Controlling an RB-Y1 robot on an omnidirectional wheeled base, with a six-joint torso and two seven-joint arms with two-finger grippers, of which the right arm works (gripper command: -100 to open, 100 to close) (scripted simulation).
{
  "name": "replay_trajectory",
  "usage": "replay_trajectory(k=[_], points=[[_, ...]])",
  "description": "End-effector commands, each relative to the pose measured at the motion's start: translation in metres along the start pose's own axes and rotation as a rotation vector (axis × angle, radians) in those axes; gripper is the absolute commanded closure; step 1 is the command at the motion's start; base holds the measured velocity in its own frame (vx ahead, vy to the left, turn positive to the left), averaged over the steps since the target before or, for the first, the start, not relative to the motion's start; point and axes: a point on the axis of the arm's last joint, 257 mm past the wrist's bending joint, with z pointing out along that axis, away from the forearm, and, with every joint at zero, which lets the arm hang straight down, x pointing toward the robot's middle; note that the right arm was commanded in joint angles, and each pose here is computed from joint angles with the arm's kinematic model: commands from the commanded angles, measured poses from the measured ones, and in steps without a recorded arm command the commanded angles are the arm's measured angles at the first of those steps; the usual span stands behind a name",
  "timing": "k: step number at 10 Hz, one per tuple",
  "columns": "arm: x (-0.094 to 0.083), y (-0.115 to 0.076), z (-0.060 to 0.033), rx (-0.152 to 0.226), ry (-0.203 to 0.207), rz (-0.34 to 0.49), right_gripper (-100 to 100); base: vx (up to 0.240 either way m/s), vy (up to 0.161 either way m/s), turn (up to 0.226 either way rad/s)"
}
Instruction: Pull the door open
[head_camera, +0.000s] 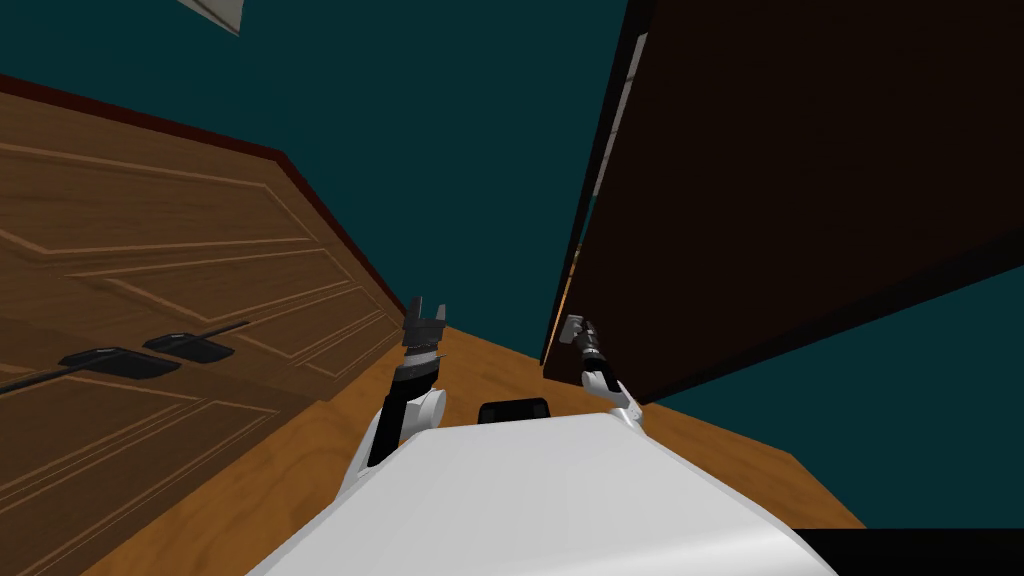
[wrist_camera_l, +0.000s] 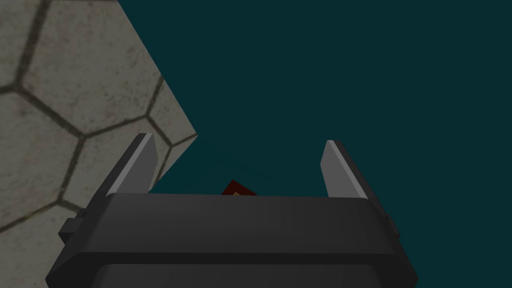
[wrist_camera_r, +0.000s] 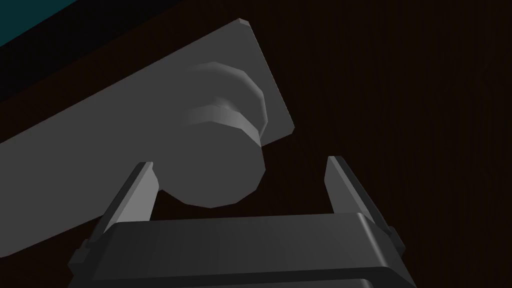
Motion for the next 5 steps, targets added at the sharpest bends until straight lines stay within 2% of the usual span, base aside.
replay_trajectory(k=[1,2,3,5], points=[[0.0056,-0.0030,-0.0036,0.001,-0.003,0.100,-100,-0.118,0.038,0.091],[0.0072,-0.0038,-0.0056,-0.001,-0.007,0.159,-100,-0.107,0.030,0.057],[0.0072,-0.0038,-0.0056,-0.001,-0.007,0.170,-100,-0.057,0.007,0.012],[0.0108,-0.0055,-0.0101,-0.006,-0.017,0.305,-100,-0.057,-0.015,0.051]])
